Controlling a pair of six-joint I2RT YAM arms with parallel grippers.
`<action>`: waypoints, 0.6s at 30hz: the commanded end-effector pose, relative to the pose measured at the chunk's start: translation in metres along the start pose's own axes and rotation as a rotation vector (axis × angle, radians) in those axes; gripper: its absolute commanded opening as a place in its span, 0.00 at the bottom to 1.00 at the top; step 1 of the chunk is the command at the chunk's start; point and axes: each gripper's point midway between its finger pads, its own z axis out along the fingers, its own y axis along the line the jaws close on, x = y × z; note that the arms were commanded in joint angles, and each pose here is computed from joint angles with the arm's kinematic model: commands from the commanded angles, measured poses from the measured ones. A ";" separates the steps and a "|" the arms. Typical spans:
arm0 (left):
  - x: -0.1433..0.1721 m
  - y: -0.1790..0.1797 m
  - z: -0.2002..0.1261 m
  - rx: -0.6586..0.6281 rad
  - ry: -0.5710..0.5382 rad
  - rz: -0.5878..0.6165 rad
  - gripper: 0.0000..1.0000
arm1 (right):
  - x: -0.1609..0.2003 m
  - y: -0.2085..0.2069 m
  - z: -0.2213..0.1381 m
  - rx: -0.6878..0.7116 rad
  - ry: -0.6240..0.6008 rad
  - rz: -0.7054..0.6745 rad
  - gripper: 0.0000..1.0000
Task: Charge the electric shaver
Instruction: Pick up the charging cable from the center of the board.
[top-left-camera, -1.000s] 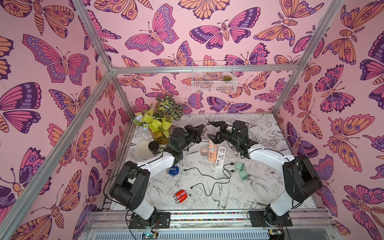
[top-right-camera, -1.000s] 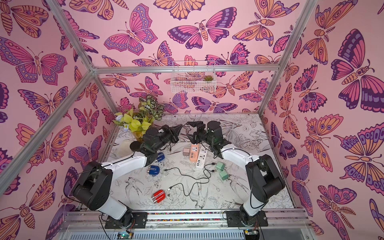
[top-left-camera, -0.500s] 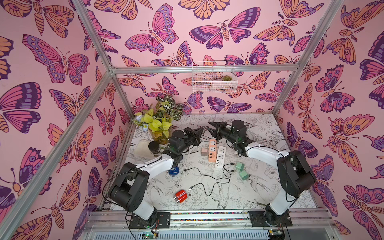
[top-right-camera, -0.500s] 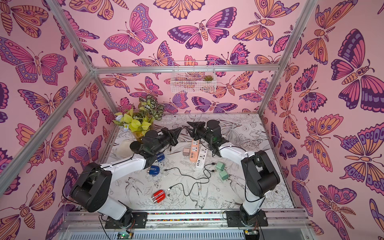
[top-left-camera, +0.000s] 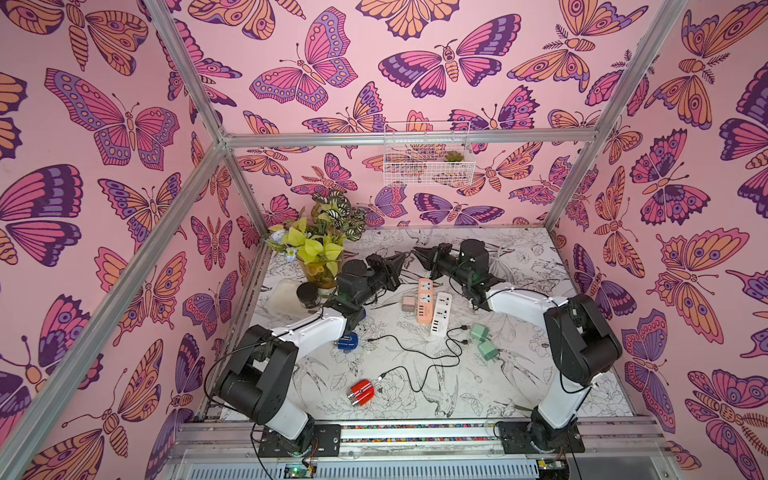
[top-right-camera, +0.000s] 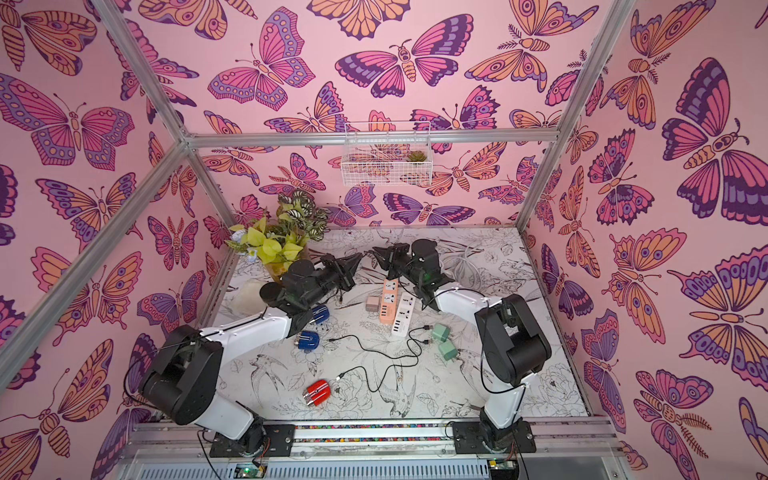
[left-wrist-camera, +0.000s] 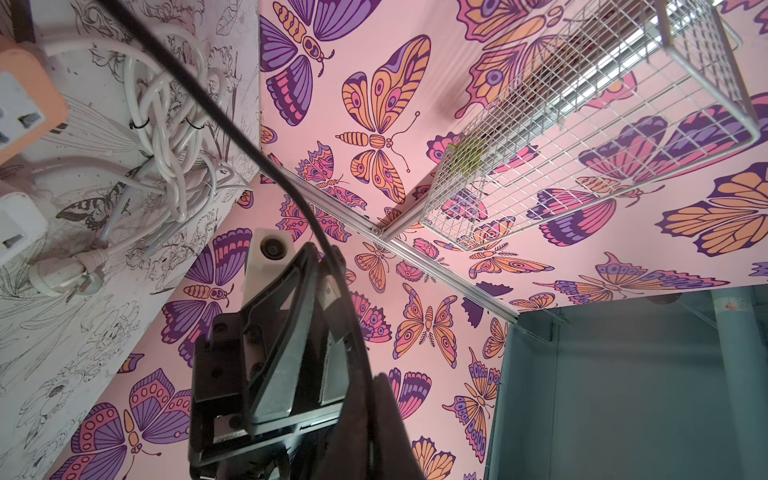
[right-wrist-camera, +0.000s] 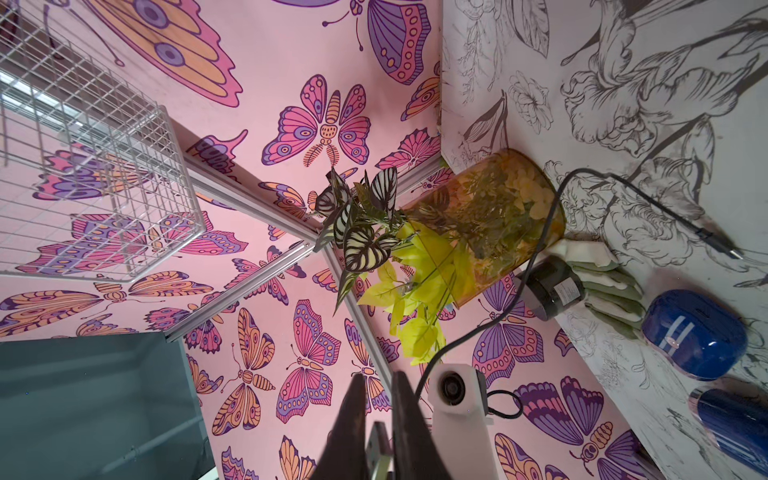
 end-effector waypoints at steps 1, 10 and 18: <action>0.005 -0.009 -0.006 0.020 0.023 -0.039 0.00 | 0.006 0.021 0.003 -0.059 0.019 -0.021 0.06; 0.001 -0.007 -0.005 -0.007 0.019 -0.020 0.24 | 0.006 0.032 -0.017 -0.106 -0.038 -0.051 0.00; 0.019 -0.005 0.011 -0.093 0.074 0.099 0.49 | 0.010 0.028 -0.035 -0.070 -0.172 -0.152 0.00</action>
